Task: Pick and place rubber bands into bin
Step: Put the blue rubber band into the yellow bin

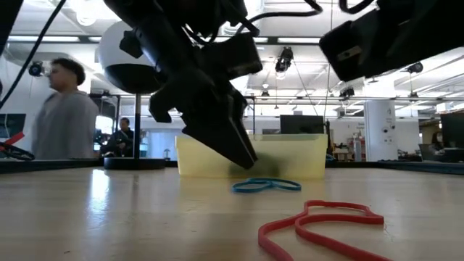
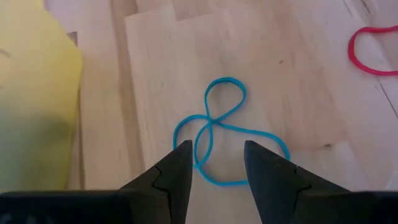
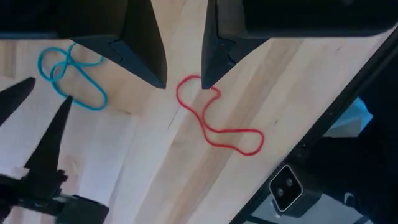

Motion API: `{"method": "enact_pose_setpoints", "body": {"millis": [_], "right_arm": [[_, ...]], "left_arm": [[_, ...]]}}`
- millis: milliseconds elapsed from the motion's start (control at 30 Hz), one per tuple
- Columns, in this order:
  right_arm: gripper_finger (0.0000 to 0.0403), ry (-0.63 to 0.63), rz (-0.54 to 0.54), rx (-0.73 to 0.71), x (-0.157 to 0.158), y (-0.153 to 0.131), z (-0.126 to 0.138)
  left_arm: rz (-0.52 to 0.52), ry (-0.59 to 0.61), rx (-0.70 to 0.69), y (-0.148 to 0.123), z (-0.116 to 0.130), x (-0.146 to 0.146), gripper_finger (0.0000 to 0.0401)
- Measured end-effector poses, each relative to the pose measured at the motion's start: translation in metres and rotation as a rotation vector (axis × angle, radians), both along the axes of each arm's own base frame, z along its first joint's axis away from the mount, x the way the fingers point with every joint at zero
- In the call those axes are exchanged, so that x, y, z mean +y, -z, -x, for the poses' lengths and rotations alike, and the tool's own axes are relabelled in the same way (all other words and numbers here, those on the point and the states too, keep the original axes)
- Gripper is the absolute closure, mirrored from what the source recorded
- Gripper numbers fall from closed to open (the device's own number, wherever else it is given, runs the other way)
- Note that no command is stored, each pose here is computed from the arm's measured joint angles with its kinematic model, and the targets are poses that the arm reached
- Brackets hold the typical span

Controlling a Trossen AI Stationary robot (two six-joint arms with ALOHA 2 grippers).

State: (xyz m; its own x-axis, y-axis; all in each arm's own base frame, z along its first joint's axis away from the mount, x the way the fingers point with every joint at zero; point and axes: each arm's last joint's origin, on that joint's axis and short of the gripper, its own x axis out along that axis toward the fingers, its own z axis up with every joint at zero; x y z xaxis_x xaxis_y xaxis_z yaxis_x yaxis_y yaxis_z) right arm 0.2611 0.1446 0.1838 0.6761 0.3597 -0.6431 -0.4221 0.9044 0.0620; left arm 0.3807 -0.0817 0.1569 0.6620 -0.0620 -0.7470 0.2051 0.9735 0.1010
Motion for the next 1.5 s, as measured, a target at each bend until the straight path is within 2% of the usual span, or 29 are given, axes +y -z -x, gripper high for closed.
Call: {"method": "enact_pose_setpoints", "body": {"millis": [367,700,867,967,1200,1500], "right_arm": [[0.0331,-0.007,0.006,-0.035,0.021,-0.002,0.011],[0.0335,-0.001,0.019,-0.04,0.022,-0.001,0.012],[0.0335,-0.003,0.021,-0.04,0.022,-0.001,0.012],[0.0335,-0.003,0.021,-0.04,0.022,-0.001,0.012],[0.0335,-0.008,0.026,-0.042,0.022,-0.001,0.012],[0.0335,-0.008,0.026,-0.042,0.022,-0.001,0.012]], "left_arm": [[0.009,0.023,0.015,0.01,-0.025,0.003,0.0271],[0.046,0.016,0.139,0.017,-0.041,0.009,0.0271],[0.05,0.013,0.153,0.017,-0.042,0.009,0.0275],[0.05,0.012,0.155,0.016,-0.041,0.01,0.0298],[0.052,0.021,0.163,0.017,-0.041,0.009,0.0393],[0.029,0.0,0.143,0.004,-0.037,0.009,0.0401]]}}
